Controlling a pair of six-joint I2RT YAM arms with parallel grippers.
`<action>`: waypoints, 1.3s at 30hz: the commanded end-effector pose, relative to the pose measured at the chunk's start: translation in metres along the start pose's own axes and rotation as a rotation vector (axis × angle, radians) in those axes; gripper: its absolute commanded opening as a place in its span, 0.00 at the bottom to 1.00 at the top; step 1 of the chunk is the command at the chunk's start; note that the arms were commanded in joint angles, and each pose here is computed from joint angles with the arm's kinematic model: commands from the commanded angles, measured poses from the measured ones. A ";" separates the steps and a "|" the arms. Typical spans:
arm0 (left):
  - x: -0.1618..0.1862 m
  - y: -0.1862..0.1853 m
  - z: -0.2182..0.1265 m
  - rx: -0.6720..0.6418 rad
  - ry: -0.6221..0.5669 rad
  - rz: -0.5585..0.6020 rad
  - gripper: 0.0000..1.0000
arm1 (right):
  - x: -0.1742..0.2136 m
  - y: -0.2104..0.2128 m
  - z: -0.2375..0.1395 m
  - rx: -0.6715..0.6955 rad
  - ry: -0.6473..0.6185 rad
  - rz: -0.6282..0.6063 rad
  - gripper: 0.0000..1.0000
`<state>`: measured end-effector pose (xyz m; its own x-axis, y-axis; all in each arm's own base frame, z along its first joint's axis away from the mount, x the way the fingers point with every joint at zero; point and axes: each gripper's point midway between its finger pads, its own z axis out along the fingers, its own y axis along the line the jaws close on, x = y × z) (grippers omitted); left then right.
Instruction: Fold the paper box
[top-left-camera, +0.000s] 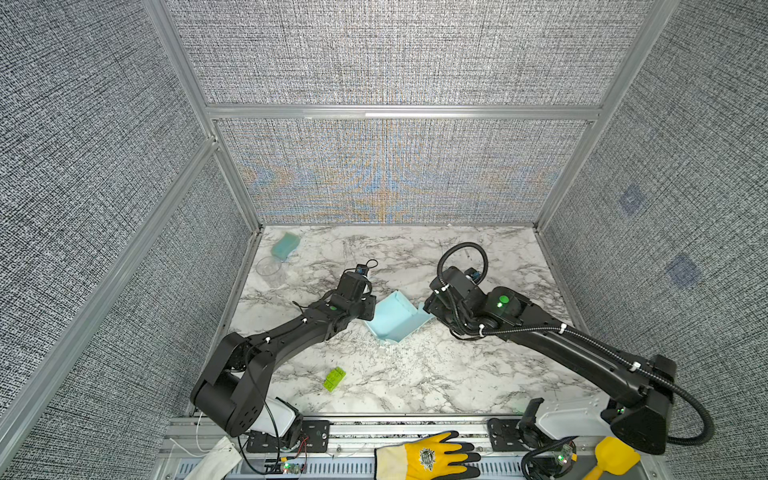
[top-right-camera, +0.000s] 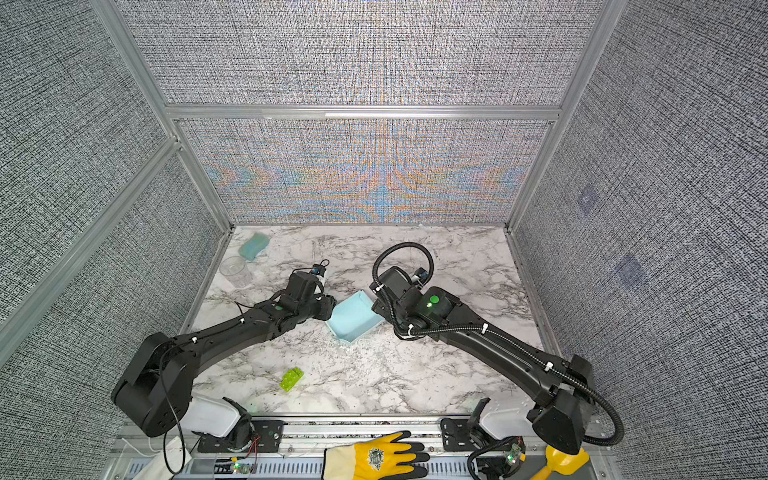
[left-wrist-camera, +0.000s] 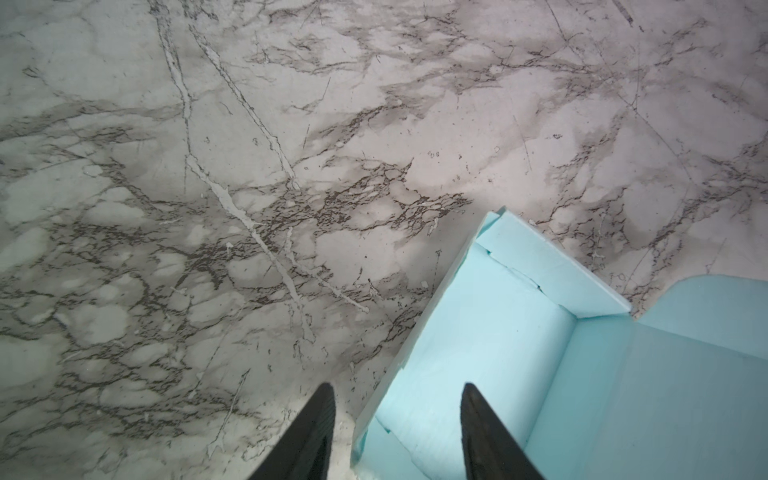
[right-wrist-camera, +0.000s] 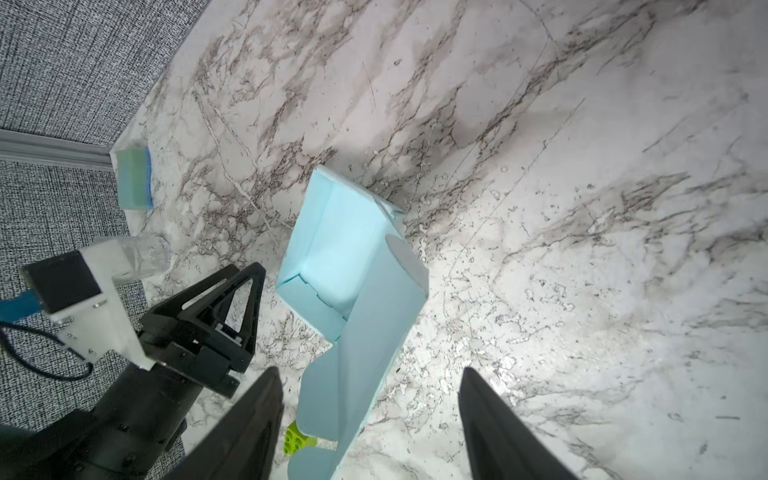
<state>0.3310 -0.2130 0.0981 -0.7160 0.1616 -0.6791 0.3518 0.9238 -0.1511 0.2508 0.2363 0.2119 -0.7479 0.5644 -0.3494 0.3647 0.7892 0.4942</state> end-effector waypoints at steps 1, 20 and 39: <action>-0.006 0.000 -0.001 0.001 -0.028 -0.013 0.54 | 0.006 0.008 0.001 -0.038 0.020 0.066 0.68; -0.011 0.004 -0.010 -0.021 -0.052 -0.030 0.65 | 0.032 -0.003 0.026 -0.003 0.100 0.096 0.55; -0.026 0.000 -0.018 -0.019 -0.043 -0.059 0.73 | 0.004 -0.006 0.029 0.036 0.120 -0.188 0.00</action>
<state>0.3401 -0.2133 0.1307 -0.6890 0.0882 -0.7193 0.3097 0.9332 -0.1823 0.2621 0.2451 0.1793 -0.8137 0.5035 -0.2904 0.3414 0.8184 0.4622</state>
